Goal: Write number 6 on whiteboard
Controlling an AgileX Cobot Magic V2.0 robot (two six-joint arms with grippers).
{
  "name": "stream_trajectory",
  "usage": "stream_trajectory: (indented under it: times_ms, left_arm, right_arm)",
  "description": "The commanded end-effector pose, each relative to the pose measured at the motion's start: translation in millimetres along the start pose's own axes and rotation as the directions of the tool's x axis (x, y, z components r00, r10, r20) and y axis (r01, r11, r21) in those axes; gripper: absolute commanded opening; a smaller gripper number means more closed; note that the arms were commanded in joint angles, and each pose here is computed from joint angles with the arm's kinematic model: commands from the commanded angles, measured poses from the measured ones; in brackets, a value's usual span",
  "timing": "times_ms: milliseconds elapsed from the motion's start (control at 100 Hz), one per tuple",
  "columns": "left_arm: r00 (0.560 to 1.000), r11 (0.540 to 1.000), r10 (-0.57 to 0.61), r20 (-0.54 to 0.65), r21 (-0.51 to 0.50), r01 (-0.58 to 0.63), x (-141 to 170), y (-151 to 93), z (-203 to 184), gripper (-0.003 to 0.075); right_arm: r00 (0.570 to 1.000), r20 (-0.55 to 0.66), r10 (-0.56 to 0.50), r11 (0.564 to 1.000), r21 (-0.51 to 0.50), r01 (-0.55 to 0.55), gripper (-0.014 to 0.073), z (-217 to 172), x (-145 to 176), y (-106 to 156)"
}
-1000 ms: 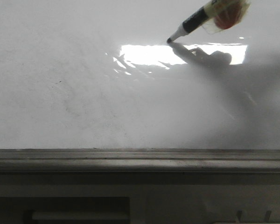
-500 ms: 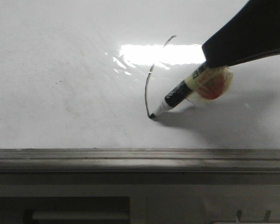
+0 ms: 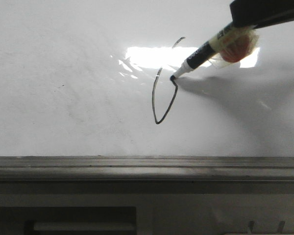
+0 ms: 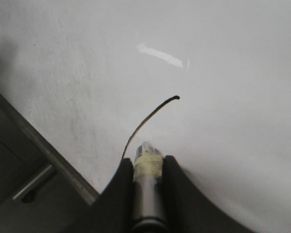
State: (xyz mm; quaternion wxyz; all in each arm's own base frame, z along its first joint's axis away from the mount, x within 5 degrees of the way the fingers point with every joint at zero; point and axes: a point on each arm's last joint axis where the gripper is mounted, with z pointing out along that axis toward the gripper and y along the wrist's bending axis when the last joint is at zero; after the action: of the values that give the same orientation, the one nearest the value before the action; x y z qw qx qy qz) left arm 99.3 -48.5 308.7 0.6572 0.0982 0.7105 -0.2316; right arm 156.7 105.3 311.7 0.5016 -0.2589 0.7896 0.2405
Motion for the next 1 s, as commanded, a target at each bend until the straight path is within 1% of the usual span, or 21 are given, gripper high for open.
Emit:
stream_trajectory:
  times_ms: [0,140,230,300,370,420,510,580,630,780,850,990]
  left_arm:
    - [0.999,1.0,-0.012,0.037,-0.014,0.012,-10.4,-0.1,-0.7,0.044]
    - [0.999,1.0,-0.012,0.037,-0.014,0.012,-10.4,-0.1,-0.7,0.044]
    - [0.999,1.0,-0.012,0.036,-0.012,0.012,-10.3,-0.2,-0.7,0.044]
    - [0.999,1.0,-0.012,0.032,-0.003,0.012,-10.0,-1.1,-0.7,0.044]
    - [1.0,1.0,-0.012,0.019,0.028,0.011,-8.8,-4.0,-0.7,0.044]
    - [1.0,0.997,-0.006,0.0,0.071,0.006,-7.1,-7.9,-0.9,0.044]
    - [0.999,0.987,0.019,-0.05,0.161,-0.011,-2.2,-15.7,0.0,0.044]
    - [0.994,0.97,0.066,-0.086,0.241,-0.043,1.0,-22.2,2.2,0.044]
    - [0.991,0.956,0.076,-0.112,0.29,-0.04,1.4,-26.5,4.6,0.044]
    - [0.982,0.928,0.085,-0.17,0.372,-0.016,-3.5,-33.5,18.0,0.044]
    - [0.977,0.919,0.09,-0.191,0.395,-0.008,-6.2,-35.6,25.5,0.044]
    - [0.966,0.882,0.142,-0.215,0.47,-0.025,-8.8,-45.2,40.9,0.044]
  right_arm:
    - [0.996,0.084,-0.001,1.0,0.021,-0.001,-0.0046,0.5,-21.9,0.7]
    - [0.999,0.034,-0.005,0.999,-0.033,0.006,-0.0046,13.6,-23.9,6.3]
    - [1.0,-0.022,-0.01,0.994,-0.105,0.008,-0.0045,15.2,-22.2,12.8]
    - [0.997,-0.062,-0.035,0.984,-0.179,0.023,-0.0045,8.5,-20.8,20.8]
    - [0.995,-0.088,-0.055,0.974,-0.226,0.034,-0.0045,2.8,-18.5,26.0]
    - [0.992,-0.106,-0.061,0.967,-0.252,0.033,-0.0045,0.5,-16.7,28.3]
    - [0.992,-0.105,-0.064,0.966,-0.258,0.035,-0.0045,-1.3,-16.8,29.2]
    - [0.993,-0.097,-0.064,0.967,-0.253,0.038,-0.0045,-1.5,-18.5,28.9]
    - [0.994,-0.09,-0.066,0.967,-0.253,0.041,-0.0045,-2.1,-20.6,29.1]
    - [0.995,-0.059,-0.077,0.964,-0.261,0.059,-0.0045,-4.2,-34.5,30.8]
    - [0.994,-0.069,-0.084,0.957,-0.283,0.061,-0.0045,-2.1,-39.8,32.2]
    - [0.991,-0.099,-0.094,0.946,-0.319,0.058,-0.0045,6.1,-47.9,33.3]
